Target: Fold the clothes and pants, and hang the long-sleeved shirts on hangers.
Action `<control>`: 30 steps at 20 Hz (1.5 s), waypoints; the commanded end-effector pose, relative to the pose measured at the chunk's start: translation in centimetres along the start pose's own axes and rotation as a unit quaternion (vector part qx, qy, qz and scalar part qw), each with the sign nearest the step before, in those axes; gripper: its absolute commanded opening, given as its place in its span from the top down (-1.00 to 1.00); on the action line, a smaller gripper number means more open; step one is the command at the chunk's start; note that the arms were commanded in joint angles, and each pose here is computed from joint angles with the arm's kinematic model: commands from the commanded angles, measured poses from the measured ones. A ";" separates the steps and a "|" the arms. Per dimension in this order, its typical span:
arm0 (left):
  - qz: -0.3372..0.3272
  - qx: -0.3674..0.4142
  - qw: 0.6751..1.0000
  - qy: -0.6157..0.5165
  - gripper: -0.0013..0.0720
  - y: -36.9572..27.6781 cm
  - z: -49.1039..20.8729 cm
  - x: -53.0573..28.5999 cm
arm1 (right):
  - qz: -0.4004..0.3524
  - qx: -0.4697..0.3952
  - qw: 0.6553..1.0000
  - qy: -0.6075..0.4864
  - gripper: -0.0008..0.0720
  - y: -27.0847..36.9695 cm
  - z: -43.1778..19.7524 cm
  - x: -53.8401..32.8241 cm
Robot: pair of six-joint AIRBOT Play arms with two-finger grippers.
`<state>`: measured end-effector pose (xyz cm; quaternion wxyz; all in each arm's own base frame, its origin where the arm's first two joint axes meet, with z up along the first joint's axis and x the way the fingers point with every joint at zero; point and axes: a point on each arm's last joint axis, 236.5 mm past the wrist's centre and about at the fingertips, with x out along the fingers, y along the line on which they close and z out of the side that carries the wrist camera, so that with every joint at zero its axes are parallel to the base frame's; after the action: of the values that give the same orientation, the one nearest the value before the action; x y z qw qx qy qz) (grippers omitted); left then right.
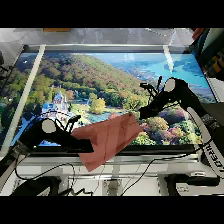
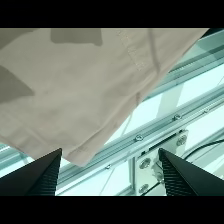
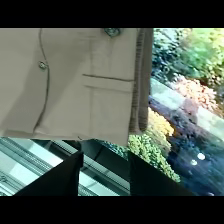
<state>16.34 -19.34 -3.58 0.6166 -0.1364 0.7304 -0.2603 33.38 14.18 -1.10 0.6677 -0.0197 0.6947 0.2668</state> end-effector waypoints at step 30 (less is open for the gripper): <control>0.003 -0.005 1.000 0.003 -0.92 0.2 -0.2 0.1 | 0.156 0.011 0.987 0.024 -0.55 -1.7 2.0 10.7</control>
<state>16.17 -19.21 -3.70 0.6145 -0.1366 0.7338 -0.2554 35.77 16.03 -10.45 0.6195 0.0957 0.6897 0.3625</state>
